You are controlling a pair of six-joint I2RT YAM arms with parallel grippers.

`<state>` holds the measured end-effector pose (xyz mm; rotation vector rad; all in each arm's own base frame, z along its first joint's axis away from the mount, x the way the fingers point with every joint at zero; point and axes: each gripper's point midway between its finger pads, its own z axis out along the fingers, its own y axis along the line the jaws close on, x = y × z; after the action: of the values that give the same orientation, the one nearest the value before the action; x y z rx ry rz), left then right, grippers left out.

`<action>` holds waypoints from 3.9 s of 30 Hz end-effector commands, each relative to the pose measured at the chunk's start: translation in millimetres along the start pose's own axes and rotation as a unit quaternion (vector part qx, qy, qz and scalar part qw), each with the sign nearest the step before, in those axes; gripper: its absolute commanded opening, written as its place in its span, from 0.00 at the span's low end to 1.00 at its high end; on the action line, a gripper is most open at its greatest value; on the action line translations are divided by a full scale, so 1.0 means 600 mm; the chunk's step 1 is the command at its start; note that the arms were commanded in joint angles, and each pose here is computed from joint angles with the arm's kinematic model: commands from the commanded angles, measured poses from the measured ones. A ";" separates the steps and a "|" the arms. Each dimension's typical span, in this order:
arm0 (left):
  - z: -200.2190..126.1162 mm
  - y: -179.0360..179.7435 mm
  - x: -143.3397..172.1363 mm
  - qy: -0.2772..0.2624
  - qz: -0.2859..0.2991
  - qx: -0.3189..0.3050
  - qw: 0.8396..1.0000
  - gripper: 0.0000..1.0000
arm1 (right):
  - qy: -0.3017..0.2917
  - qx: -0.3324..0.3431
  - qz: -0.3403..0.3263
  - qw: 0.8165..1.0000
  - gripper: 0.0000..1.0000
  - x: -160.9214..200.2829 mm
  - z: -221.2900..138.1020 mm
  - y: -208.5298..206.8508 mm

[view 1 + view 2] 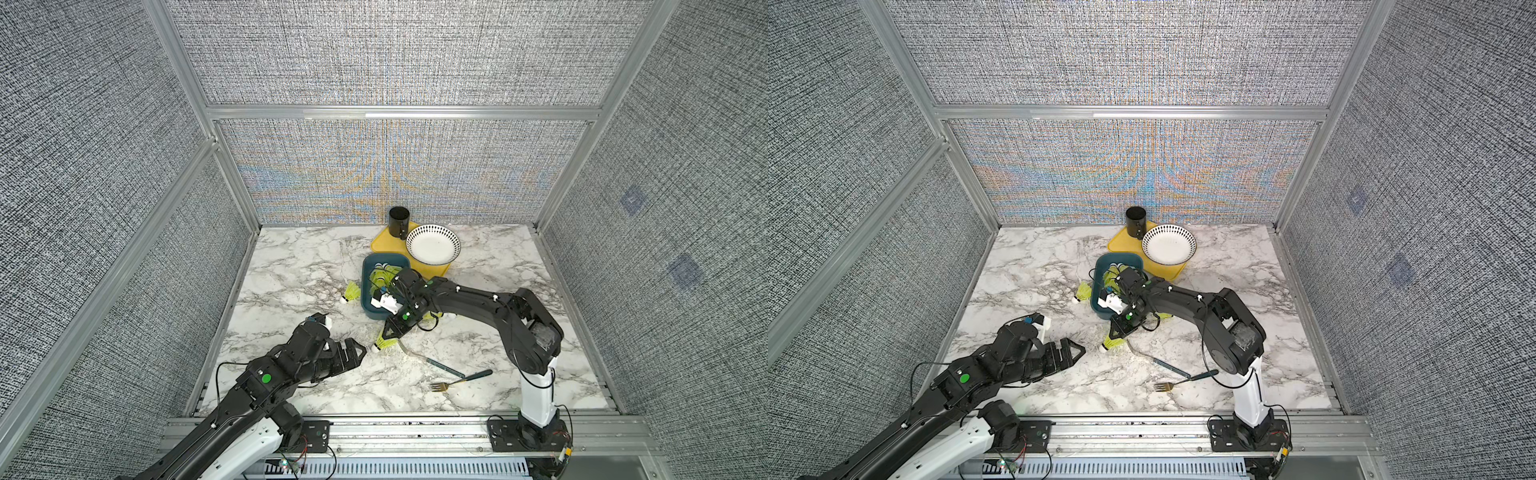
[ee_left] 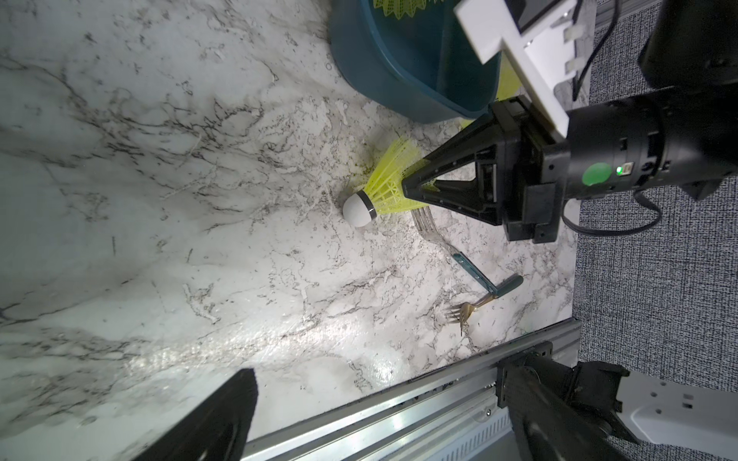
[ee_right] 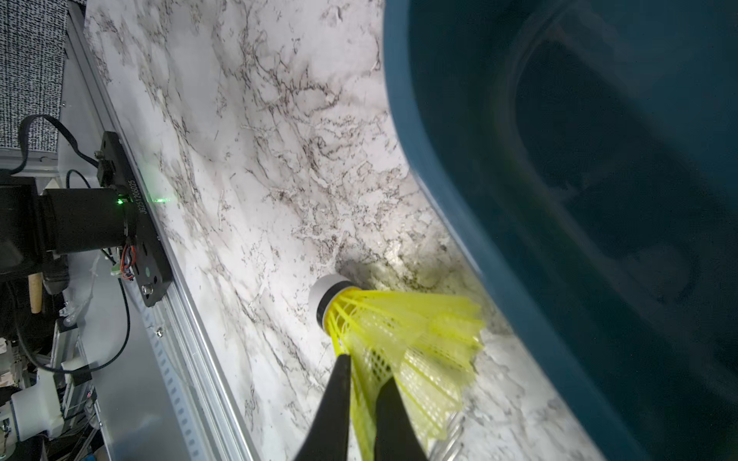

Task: Put the shuttlecocks into the storage box
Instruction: Pick up the shuttlecock at the center of the board, then place the shuttlecock in the storage box.

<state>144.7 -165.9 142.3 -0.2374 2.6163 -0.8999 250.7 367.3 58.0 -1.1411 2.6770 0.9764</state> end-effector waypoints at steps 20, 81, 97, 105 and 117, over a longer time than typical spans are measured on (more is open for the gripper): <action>0.001 -0.020 -0.013 -0.013 0.008 0.021 1.000 1.00 | -0.016 -0.052 0.021 0.998 0.00 0.005 -0.037 0.045; 0.059 -0.119 -0.214 -0.077 -0.093 0.085 0.989 1.00 | -0.328 0.171 0.630 0.683 0.00 -0.139 -0.223 -0.142; 0.062 -0.159 -0.248 -0.090 0.016 0.098 0.991 1.00 | -0.354 0.183 0.673 0.623 0.00 -0.170 -0.190 -0.173; 0.036 -0.154 -0.235 -0.100 0.017 0.100 0.990 1.00 | -0.377 0.194 0.670 0.609 0.00 -0.176 -0.183 -0.189; 0.020 -0.159 -0.217 -0.085 0.027 0.112 0.990 1.00 | -0.438 0.145 0.645 0.610 0.00 -0.223 -0.190 -0.196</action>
<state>277.6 -209.6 229.9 -0.2199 2.3215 -1.0814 434.7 316.9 113.0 1.3145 2.2509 0.6057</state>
